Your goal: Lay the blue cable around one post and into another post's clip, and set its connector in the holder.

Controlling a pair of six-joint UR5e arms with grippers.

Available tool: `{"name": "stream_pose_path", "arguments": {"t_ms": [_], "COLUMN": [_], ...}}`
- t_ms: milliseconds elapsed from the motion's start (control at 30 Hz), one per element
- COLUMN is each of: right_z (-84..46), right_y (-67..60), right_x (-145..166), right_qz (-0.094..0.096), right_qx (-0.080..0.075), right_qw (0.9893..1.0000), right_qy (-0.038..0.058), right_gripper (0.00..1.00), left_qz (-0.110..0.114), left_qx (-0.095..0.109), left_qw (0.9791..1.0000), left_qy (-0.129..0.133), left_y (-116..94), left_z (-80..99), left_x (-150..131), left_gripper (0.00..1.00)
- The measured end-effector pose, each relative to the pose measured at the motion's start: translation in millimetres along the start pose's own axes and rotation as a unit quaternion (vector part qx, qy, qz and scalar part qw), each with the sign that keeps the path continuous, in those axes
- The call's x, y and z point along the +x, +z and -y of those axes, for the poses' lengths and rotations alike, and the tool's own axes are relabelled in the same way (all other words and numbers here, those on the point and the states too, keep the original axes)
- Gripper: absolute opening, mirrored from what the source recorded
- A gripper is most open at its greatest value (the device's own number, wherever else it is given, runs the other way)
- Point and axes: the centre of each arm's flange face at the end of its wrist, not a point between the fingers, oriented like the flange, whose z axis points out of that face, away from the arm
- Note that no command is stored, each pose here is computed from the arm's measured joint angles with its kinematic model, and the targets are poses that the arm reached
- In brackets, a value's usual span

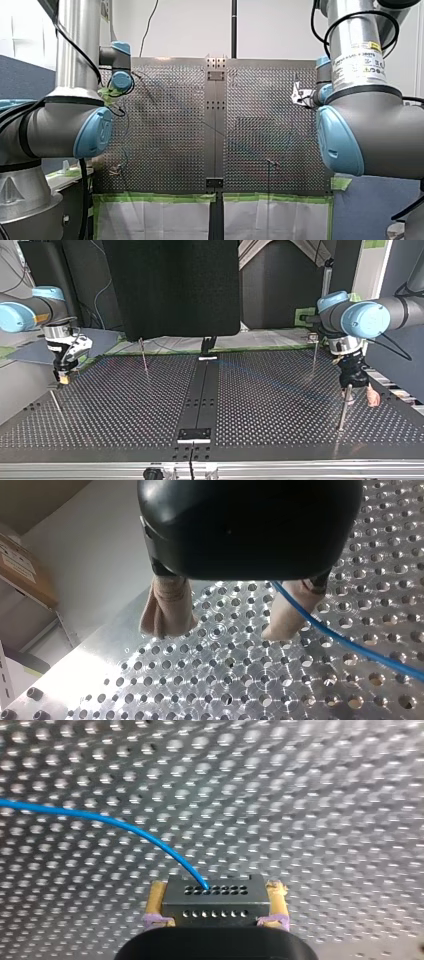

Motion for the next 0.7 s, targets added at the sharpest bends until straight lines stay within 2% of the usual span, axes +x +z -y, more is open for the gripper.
{"name": "stream_pose_path", "arguments": {"t_ms": [233,400,533,700], "right_z": [0.6,-9.0,-22.6,-40.4], "right_y": [-13.8,-17.8,-12.9,-6.3], "right_x": [28,41,30,4], "right_qz": [-0.029,-0.041,-0.035,-0.013], "right_qx": [-0.003,-0.012,-0.02,-0.031], "right_qw": [0.9996,0.9991,0.9992,0.9994], "right_qy": [-0.0051,-0.006,-0.0039,-0.006], "right_gripper": [0.0,0.0,0.0,0.0], "left_qz": [0.0,0.0,-0.001,-0.002], "left_qx": [0.0,0.0,0.001,0.001], "left_qw": [1.0,1.0,1.0,1.0], "left_qy": [0.001,0.001,0.001,0.001], "left_y": [0,0,0,-1], "left_z": [0.1,0.1,0.5,1.0], "left_x": [0,0,1,1], "left_gripper": [1.0,1.0,1.0,1.0]}}
